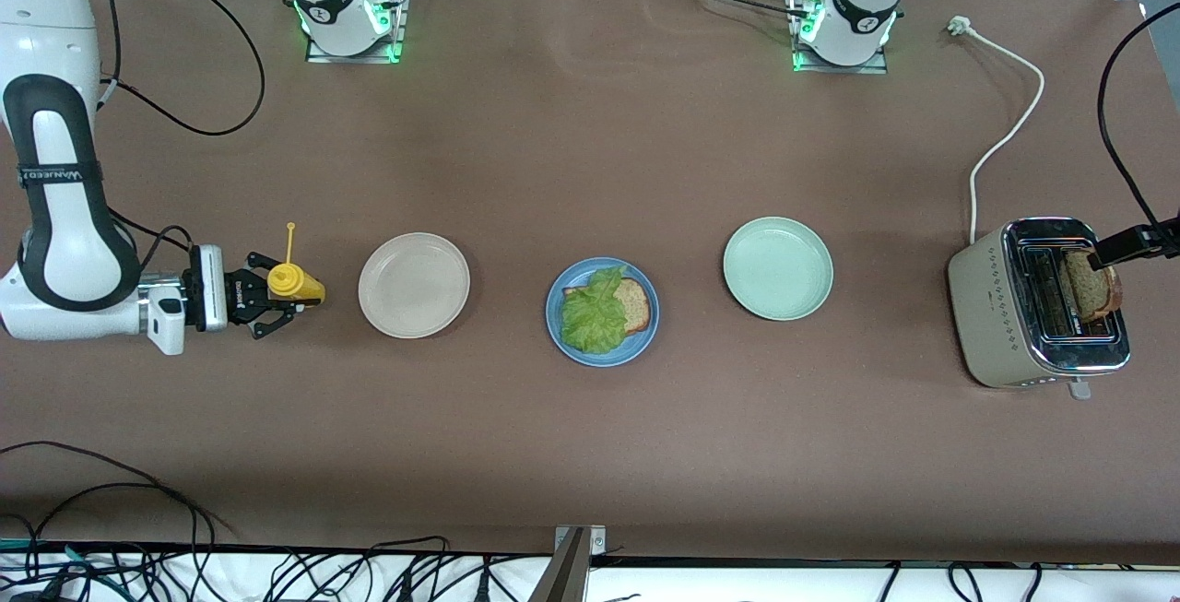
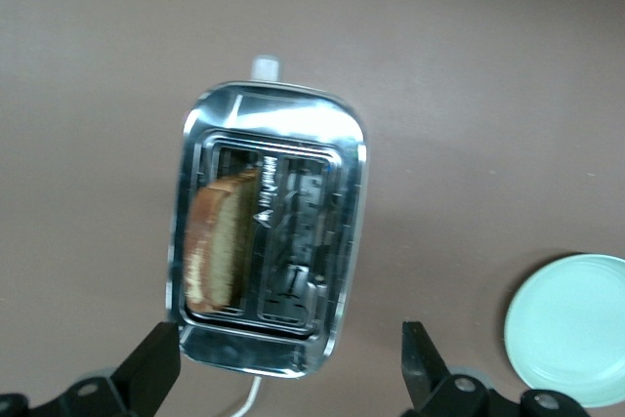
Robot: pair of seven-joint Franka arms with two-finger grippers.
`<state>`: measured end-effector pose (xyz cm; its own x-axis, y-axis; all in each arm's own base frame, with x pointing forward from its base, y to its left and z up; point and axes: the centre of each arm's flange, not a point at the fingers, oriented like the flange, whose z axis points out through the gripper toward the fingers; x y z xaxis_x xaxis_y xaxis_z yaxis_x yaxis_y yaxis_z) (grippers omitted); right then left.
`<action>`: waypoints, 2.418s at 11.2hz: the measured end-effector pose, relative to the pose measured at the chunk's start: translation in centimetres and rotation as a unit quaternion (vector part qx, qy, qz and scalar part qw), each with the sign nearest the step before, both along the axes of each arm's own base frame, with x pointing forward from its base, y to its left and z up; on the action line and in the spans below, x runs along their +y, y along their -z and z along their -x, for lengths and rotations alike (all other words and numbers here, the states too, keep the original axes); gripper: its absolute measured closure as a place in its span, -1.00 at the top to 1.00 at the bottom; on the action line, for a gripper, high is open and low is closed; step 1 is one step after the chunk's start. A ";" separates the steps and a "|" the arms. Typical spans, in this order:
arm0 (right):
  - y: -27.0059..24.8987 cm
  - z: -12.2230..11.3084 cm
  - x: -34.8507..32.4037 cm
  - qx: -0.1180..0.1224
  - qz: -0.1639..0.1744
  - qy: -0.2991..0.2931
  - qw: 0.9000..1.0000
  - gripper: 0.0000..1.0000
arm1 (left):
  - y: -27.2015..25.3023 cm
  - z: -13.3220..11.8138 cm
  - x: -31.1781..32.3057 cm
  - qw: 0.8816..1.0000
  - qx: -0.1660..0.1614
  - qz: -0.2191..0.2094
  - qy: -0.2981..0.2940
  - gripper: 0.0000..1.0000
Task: Make sandwich in blue plate with both arms
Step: 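Carry the mustard bottle back and set it upright on the table, then open the right gripper and withdraw while the left gripper grasps the toast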
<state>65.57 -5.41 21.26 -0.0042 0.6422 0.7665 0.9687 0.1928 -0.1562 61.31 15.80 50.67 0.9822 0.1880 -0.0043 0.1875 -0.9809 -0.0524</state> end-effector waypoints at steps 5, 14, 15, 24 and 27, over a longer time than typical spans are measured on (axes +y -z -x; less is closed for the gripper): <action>5.8 -0.3 -0.1 -0.033 -0.055 -0.027 0.998 -0.40 | 2.4 1.0 7.7 1.000 -0.013 0.012 0.003 1.00; 10.6 -0.2 -0.3 -0.065 -0.095 -0.031 0.993 -0.48 | 6.6 1.1 10.8 0.999 0.000 0.031 -0.021 1.00; 10.7 -0.2 -0.2 -0.065 -0.097 -0.031 0.993 -0.48 | 7.0 1.0 10.9 0.999 0.003 0.032 -0.022 1.00; 8.4 -1.9 -3.0 -0.103 -0.075 -0.031 0.991 1.00 | 10.5 -0.2 9.8 0.999 0.022 0.029 -0.011 1.00; 6.0 -2.2 -6.3 -0.117 -0.029 -0.048 0.992 1.00 | 11.9 -0.8 8.6 0.999 0.032 0.033 0.012 0.95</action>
